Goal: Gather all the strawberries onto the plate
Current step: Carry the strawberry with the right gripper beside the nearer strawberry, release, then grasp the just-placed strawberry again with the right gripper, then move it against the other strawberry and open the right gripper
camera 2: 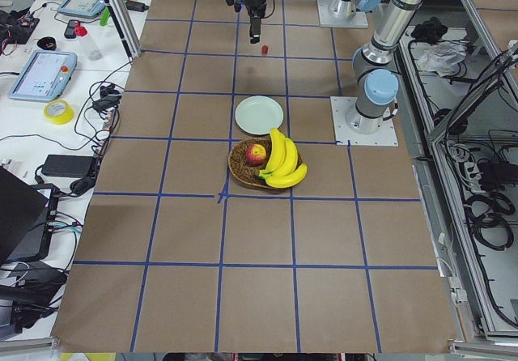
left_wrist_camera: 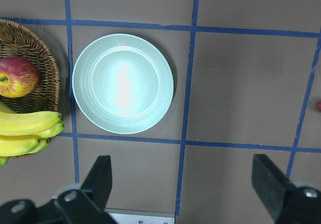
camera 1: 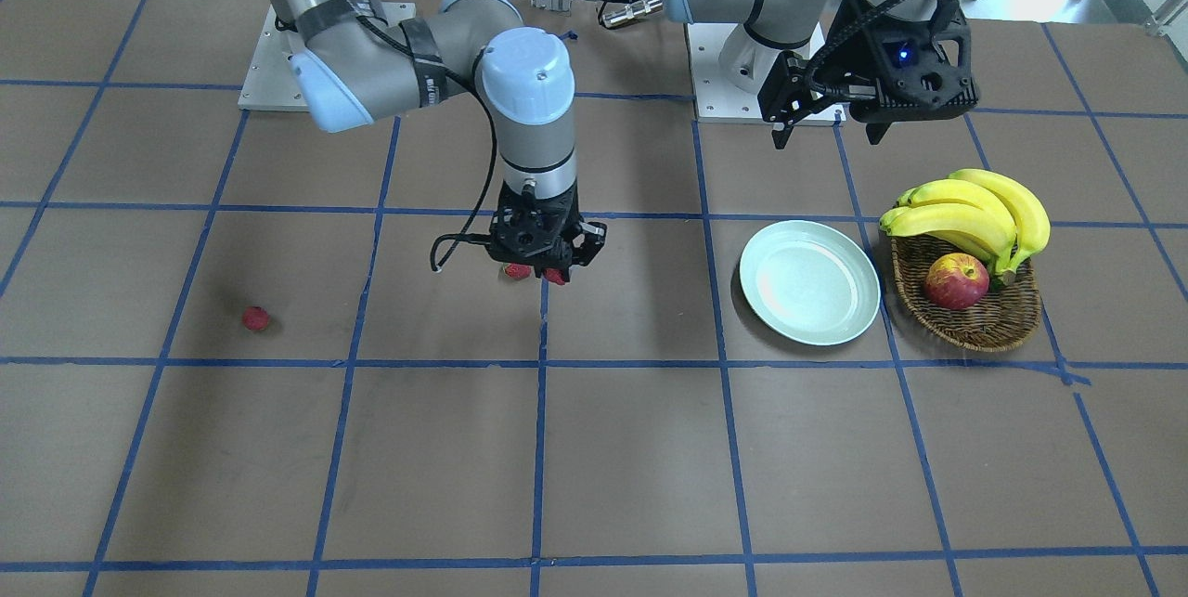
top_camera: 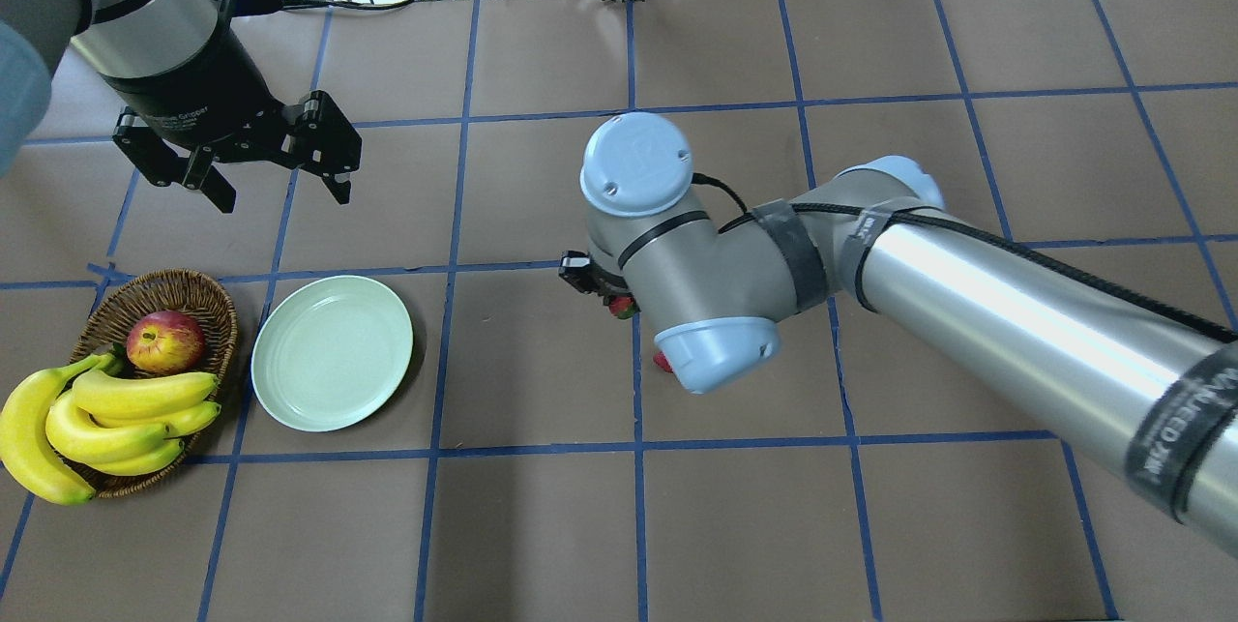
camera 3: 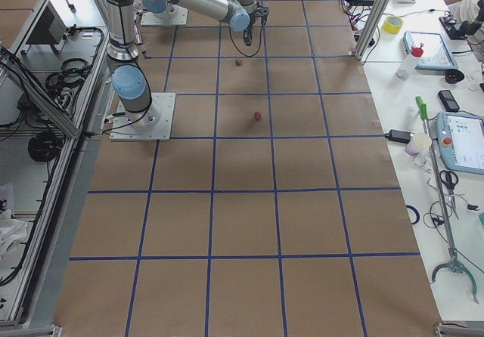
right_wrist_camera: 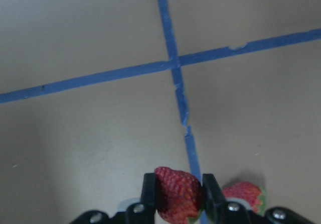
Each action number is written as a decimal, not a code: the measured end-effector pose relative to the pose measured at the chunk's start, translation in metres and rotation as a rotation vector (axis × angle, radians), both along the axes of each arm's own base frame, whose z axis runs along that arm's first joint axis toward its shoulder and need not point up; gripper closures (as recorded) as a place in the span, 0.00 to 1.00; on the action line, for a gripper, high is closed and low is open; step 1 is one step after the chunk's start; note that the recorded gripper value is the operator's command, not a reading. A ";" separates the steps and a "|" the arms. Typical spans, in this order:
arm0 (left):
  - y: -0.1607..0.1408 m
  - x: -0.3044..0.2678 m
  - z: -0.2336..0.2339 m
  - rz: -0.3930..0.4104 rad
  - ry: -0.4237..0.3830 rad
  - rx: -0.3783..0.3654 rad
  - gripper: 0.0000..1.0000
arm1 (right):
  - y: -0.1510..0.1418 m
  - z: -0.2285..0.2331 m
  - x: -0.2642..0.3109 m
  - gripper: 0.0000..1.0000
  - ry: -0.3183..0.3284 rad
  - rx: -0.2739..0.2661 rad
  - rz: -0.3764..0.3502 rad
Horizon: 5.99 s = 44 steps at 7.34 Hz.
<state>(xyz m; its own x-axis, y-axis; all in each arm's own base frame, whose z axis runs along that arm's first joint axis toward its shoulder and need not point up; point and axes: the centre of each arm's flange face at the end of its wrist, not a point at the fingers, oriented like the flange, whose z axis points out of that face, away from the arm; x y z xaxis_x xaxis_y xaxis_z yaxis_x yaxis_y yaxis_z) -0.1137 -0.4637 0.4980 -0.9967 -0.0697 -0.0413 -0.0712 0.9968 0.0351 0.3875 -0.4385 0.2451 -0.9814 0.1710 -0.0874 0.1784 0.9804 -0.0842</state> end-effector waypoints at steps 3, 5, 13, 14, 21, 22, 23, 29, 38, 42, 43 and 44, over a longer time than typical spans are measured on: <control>0.000 0.000 0.000 -0.001 0.000 0.001 0.00 | 0.019 -0.033 0.034 0.15 -0.024 0.023 0.027; 0.000 0.000 -0.001 -0.001 0.000 0.002 0.00 | 0.021 -0.043 0.032 0.00 -0.010 0.033 0.037; 0.000 0.000 -0.001 -0.002 0.000 0.003 0.00 | 0.018 -0.066 -0.106 0.01 0.126 0.123 0.169; 0.000 0.000 -0.001 -0.003 0.000 0.003 0.00 | 0.010 -0.057 -0.101 0.01 0.102 0.102 0.157; 0.000 0.000 -0.001 -0.003 0.000 0.002 0.00 | 0.019 -0.060 -0.079 0.32 0.069 0.149 0.086; 0.000 0.000 -0.001 -0.003 0.000 0.002 0.00 | 0.021 -0.062 -0.078 0.46 0.065 0.152 0.086; 0.001 0.000 -0.001 -0.001 0.000 0.003 0.00 | 0.021 -0.065 -0.076 0.53 0.049 0.154 0.086; 0.001 0.000 -0.001 0.000 -0.001 0.003 0.00 | 0.013 -0.069 -0.071 0.91 0.020 0.138 0.099; 0.000 0.000 0.000 -0.003 -0.001 0.002 0.00 | 0.008 -0.044 0.080 0.00 -0.004 0.136 -0.049; 0.001 0.002 -0.001 -0.005 -0.016 0.004 0.00 | -0.002 -0.029 0.073 0.00 0.030 0.072 0.046; 0.001 0.002 -0.001 -0.004 -0.020 0.004 0.00 | -0.015 -0.003 0.051 0.00 0.048 0.052 0.076; 0.001 0.002 -0.001 -0.004 -0.022 0.004 0.00 | -0.036 0.025 0.009 0.00 0.069 0.065 0.090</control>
<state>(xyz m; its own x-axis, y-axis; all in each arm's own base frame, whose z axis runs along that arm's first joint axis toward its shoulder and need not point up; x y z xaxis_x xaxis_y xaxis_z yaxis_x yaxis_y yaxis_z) -0.1114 -0.4632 0.4975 -0.9958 -0.0654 -0.0637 -0.0678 0.9970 0.0372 0.3964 -0.4743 0.2699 -0.9964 0.0846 -0.0104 0.0849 0.9960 -0.0292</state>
